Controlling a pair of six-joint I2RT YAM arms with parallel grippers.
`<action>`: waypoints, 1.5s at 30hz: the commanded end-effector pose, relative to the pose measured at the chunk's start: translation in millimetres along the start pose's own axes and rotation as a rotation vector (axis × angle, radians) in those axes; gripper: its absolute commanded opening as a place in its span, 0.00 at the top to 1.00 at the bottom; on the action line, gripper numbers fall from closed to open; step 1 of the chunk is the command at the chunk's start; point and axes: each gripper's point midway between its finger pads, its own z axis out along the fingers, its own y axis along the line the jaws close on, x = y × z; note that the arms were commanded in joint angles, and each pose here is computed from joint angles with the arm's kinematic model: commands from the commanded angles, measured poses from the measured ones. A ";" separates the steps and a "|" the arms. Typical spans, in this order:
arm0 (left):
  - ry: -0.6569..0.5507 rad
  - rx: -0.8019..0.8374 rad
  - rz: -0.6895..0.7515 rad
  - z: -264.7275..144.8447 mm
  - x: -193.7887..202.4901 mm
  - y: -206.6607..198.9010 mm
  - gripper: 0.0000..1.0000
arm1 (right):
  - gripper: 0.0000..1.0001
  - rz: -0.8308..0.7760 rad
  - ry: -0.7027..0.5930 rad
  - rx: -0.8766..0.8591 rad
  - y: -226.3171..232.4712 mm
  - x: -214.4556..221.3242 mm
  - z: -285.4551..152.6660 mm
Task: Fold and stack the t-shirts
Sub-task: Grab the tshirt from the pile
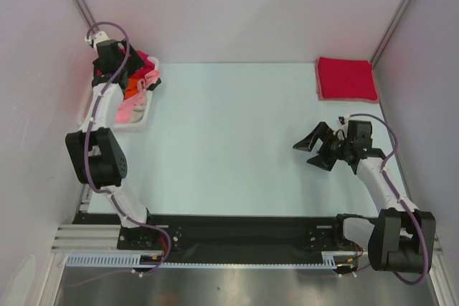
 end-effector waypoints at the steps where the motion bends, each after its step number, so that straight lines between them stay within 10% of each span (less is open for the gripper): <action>1: -0.051 0.020 0.072 22.1 -23.4 -0.8 0.09 | 0.00 -0.046 0.002 -0.068 16.9 -8.7 -2.3; 9: -0.046 0.084 0.071 84.7 -36.3 3.8 0.38 | 0.01 0.003 -0.001 -0.038 0.3 -6.7 9.8; 16: 0.006 -0.180 -0.013 38.3 -22.6 50.8 0.21 | 0.00 0.021 0.009 -0.039 -1.9 -11.4 17.6; 37: 0.289 -0.431 -0.116 71.2 64.3 104.7 0.33 | 0.00 0.073 0.046 -0.002 -20.2 -5.5 28.6; 41: 0.297 -0.421 -0.115 78.4 66.5 104.8 0.46 | 0.00 0.082 0.057 0.002 -20.2 -8.1 30.7; 45: 0.249 -0.380 -0.106 74.2 38.1 90.7 0.80 | 0.00 0.075 0.060 -0.009 -15.3 -13.2 31.3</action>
